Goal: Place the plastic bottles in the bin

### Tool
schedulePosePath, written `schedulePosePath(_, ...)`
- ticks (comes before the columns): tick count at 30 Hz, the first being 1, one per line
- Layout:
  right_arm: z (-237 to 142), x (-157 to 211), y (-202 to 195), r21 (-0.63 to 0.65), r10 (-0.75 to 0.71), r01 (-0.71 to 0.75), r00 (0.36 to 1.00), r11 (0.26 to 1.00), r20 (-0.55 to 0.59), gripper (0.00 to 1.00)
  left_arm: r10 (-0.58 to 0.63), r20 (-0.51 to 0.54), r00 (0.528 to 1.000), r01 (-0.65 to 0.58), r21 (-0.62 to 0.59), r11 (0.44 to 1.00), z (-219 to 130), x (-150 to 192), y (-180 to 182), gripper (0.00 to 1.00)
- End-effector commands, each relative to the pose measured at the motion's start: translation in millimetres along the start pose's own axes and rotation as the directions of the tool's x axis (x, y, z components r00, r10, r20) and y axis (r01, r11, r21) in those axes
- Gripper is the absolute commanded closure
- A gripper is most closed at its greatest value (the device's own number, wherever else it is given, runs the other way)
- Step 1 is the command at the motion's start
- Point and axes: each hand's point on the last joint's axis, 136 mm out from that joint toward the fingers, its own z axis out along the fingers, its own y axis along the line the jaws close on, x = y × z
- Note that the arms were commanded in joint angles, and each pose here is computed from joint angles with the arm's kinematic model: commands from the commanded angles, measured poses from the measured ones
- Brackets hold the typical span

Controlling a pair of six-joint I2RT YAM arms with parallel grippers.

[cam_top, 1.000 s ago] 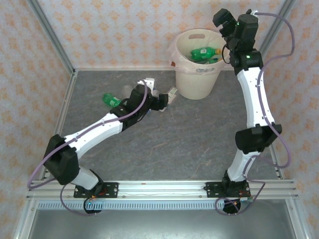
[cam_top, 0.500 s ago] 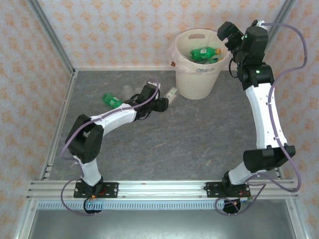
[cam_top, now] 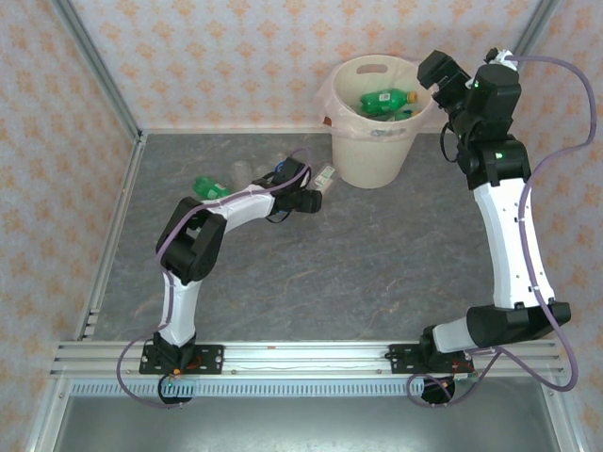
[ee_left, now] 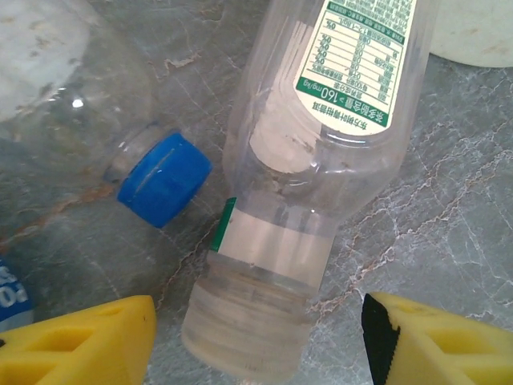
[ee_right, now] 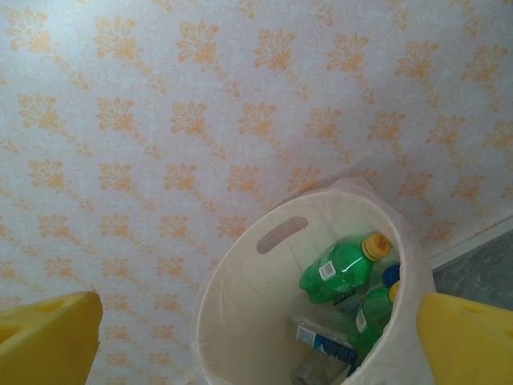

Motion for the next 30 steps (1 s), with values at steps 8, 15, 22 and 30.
schedulePosePath(8,-12,-6,-1,0.001,-0.014,0.014,1.000,1.000,0.026,0.00,0.050,-0.032,0.998,-0.050,-0.001,0.999,19,-4,-1,0.30)
schedulePosePath(15,-14,-6,-2,0.007,-0.016,0.015,0.999,1.000,0.033,0.00,0.076,-0.039,0.996,-0.072,0.076,0.994,23,-4,-21,0.30)
schedulePosePath(22,-10,-3,-3,0.006,-0.011,0.011,1.000,1.000,0.024,0.00,0.074,-0.060,0.995,-0.070,0.079,0.994,34,1,-25,0.34)
schedulePosePath(30,-11,-2,-3,0.002,-0.008,0.008,1.000,1.000,0.021,0.00,0.054,-0.061,0.997,-0.049,0.074,0.996,40,-1,-25,0.39)
